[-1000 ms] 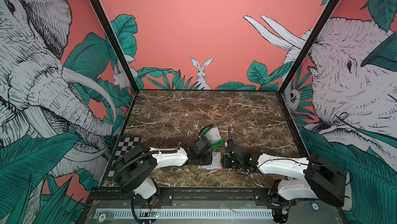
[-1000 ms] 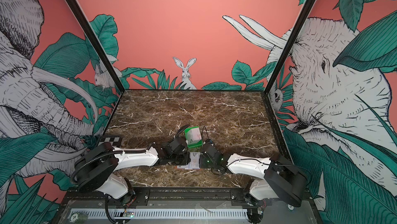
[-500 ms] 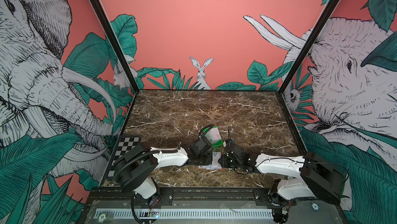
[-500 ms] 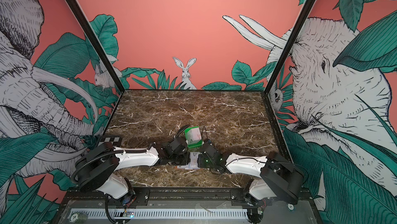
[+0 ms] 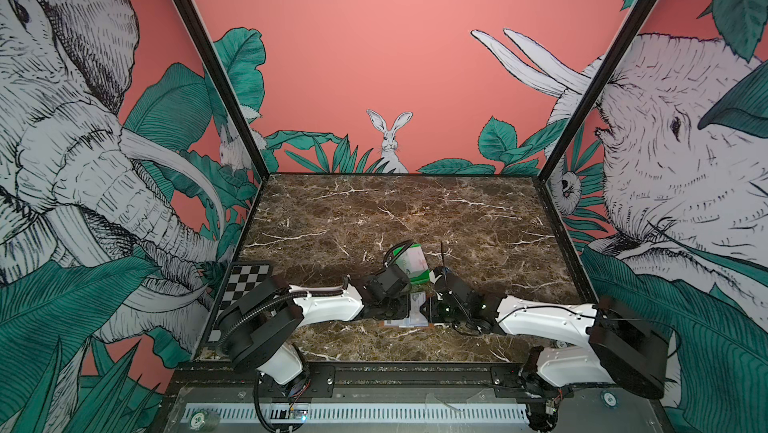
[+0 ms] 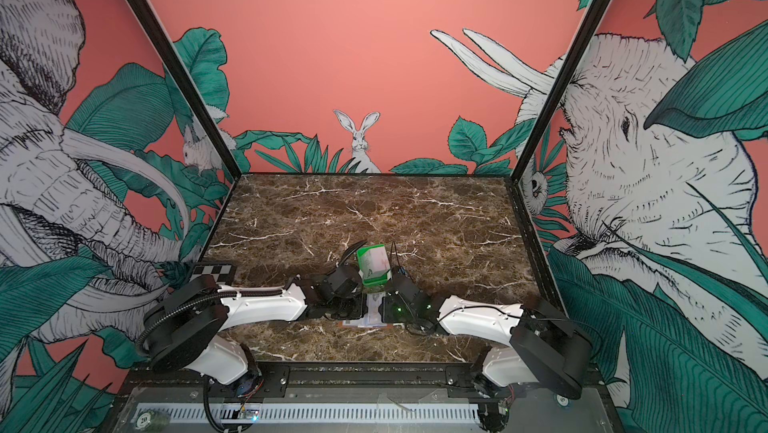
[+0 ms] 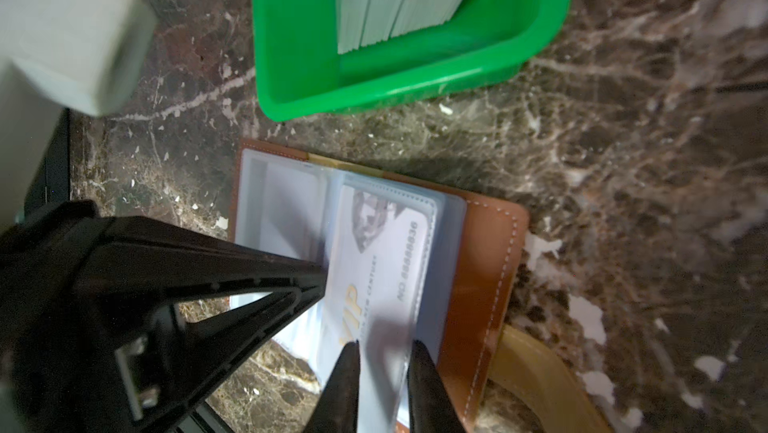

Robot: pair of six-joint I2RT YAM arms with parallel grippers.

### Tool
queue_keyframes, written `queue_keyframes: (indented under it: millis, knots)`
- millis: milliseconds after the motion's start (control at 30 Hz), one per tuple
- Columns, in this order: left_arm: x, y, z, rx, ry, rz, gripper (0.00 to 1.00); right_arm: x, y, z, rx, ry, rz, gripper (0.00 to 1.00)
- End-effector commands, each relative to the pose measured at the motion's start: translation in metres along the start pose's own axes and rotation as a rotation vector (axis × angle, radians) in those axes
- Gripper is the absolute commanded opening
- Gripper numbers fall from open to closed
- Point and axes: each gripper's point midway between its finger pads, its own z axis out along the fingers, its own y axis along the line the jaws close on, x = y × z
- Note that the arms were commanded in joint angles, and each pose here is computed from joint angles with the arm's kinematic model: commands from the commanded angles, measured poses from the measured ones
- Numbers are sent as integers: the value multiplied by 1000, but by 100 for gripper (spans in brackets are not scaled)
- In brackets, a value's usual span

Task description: Put the credit cards into the card holder

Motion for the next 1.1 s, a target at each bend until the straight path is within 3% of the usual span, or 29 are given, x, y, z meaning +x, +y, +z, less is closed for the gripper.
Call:
queue_keyframes:
  millis: [0, 400, 633, 1067]
  knots:
    - [-4, 0, -11, -15, -23, 3, 6, -7, 11, -5, 0, -12, -45, 22]
    - [-14, 9, -33, 37, -80, -61, 10, -12, 28, -4, 22, 10, -97, 23]
    - [-10, 20, -29, 77, -73, -112, 10, -12, 43, 0, 17, 25, -133, 24]
    - [-9, 29, -21, 122, -79, -166, 10, -4, 68, 14, -19, 86, -176, 37]
